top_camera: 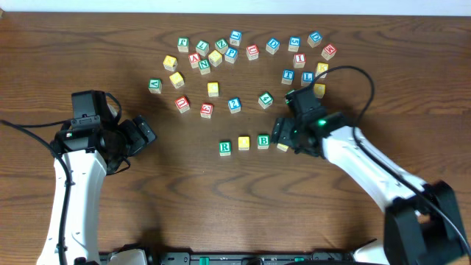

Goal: Spell out ROBOT

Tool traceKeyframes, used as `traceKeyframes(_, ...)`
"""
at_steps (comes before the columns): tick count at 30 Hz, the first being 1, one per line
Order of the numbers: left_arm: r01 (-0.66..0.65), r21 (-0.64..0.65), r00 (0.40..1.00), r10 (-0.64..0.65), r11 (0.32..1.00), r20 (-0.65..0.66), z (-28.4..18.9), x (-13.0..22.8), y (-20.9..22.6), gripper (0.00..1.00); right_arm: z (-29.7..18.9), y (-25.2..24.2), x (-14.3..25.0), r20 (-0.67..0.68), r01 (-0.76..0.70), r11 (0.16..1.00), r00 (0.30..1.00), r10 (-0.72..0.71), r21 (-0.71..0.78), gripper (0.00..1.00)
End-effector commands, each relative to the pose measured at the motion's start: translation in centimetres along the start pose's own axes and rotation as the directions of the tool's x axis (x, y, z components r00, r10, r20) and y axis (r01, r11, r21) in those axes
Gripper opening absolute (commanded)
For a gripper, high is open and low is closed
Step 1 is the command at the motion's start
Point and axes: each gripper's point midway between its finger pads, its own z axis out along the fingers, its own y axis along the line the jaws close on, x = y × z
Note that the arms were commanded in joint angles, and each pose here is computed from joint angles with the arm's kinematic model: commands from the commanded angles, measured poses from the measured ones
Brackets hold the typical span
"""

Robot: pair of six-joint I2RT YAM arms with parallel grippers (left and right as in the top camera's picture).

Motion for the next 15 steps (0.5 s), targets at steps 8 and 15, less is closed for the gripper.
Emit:
traceKeyframes(8, 0.007, -0.010, 1.000, -0.007, 1.000, 0.012, -0.20, -0.24, 0.21, 0.98, 1.86, -2.10, -0.98, 0.064, -0.135, 0.983, 0.990, 0.128, 0.124, 0.77)
traceKeyframes(15, 0.007, -0.009, 1.000, -0.007, 1.000, 0.013, -0.20, -0.26, 0.20, 0.98, 2.18, -1.55, -0.39, 0.027, -0.132, 0.986, 0.991, 0.130, 0.099, 0.67)
